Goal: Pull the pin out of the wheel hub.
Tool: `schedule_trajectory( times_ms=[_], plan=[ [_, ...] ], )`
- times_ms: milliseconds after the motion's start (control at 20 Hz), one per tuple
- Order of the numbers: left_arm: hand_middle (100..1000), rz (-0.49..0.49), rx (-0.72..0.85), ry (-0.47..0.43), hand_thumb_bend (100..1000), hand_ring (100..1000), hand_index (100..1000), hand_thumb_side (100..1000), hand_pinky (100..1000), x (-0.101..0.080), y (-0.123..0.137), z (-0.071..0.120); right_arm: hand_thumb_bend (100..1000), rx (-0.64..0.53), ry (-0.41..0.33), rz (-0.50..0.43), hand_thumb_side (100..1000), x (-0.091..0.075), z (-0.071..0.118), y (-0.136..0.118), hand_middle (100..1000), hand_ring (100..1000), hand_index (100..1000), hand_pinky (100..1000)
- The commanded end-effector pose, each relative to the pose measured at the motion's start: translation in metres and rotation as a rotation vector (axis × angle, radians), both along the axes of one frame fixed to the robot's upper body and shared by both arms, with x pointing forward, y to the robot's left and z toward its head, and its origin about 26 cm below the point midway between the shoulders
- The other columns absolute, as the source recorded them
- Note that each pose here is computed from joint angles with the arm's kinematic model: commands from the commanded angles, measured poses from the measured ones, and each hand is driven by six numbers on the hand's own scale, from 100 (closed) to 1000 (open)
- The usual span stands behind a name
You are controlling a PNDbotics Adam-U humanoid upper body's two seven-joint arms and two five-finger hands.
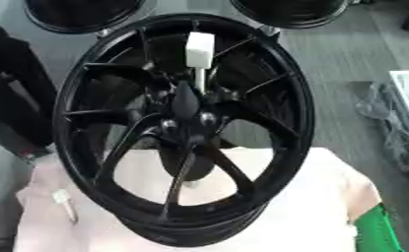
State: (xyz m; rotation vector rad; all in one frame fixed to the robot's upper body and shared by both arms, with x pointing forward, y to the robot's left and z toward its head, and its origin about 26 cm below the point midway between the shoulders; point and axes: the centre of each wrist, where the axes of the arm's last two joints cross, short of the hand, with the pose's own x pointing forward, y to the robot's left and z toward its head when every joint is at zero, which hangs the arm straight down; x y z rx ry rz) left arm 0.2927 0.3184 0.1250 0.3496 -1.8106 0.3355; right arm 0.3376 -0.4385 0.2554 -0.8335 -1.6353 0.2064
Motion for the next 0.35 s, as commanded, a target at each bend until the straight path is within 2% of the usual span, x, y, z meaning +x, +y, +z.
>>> schedule_trajectory(
  times_ms=[50, 150, 350],
  plan=[
    [729, 0.003, 0.027, -0.040, 288, 777, 765, 653, 728, 0.001, 0.001, 0.013, 100, 0.072, -0.130, 0.126, 571, 0.000, 0.018, 0.030, 740, 771, 854, 839],
    [729, 0.005, 0.032, -0.048, 287, 777, 765, 649, 728, 0.001, 0.000, 0.015, 100, 0.127, -0.186, 0.213, 524, 0.002, 0.019, 0.054, 723, 756, 842, 835],
    [729, 0.007, 0.035, -0.065, 285, 777, 765, 643, 727, 0.003, -0.001, 0.019, 100, 0.229, -0.228, 0.361, 547, 0.008, 0.017, 0.099, 710, 746, 835, 834]
  ],
)
